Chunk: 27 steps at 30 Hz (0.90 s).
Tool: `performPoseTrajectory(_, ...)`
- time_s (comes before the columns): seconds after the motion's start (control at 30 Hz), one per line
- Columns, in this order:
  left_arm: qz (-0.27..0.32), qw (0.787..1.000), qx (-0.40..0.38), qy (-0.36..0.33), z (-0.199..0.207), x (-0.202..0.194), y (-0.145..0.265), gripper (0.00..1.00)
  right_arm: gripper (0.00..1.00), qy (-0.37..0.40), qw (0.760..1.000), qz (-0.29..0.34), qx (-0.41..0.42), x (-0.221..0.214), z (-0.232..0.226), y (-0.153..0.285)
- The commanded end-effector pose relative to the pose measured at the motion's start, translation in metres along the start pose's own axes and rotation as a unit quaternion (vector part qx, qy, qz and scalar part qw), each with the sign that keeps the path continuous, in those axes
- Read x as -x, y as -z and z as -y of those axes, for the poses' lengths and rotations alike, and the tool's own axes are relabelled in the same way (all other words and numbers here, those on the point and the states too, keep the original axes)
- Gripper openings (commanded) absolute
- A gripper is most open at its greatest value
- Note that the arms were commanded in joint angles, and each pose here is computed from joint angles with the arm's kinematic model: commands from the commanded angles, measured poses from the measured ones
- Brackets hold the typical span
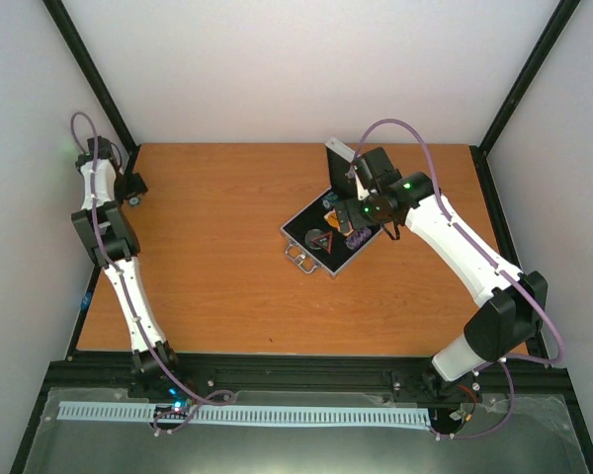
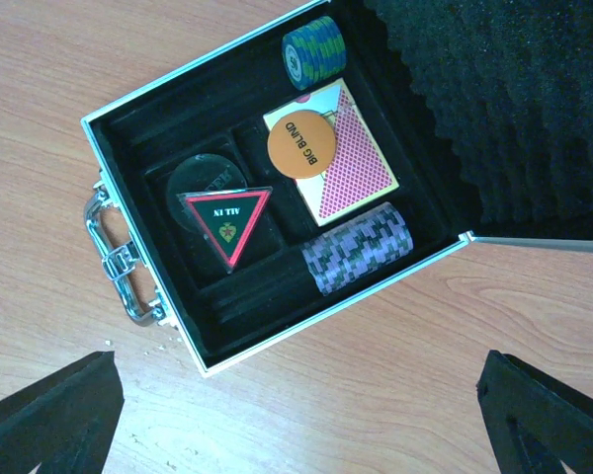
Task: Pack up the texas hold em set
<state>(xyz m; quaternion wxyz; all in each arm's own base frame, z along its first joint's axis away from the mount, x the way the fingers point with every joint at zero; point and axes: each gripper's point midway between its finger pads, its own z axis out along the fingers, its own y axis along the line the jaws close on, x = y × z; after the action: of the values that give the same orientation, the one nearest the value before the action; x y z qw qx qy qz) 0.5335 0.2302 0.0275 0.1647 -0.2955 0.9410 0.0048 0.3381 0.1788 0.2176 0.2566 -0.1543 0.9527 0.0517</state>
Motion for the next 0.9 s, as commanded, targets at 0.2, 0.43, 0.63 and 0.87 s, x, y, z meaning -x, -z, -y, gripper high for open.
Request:
performPoseTrajectory(0.2, -0.006, 1.000, 0.003, 0.006, -0.011, 0.001, -0.007, 0.86, 1.00, -0.001, 1.000, -0.009, -0.011, -0.003, 0.005, -0.008)
performPoseTrajectory(0.43, 0.005, 1.000, 0.008, 0.012, -0.021, 0.007, -0.004, 0.81, 1.00, -0.001, 1.000, -0.024, -0.009, -0.015, 0.005, -0.019)
performPoseTrajectory(0.63, -0.008, 1.000, 0.007, 0.012, -0.021, 0.001, -0.015, 0.79, 1.00, 0.003, 1.000, -0.028, -0.011, -0.014, 0.005, -0.023)
performPoseTrajectory(0.87, -0.007, 1.000, -0.001, 0.012, -0.018, 0.001, -0.020, 0.72, 1.00, 0.002, 0.999, -0.034, -0.011, -0.015, 0.004, -0.026)
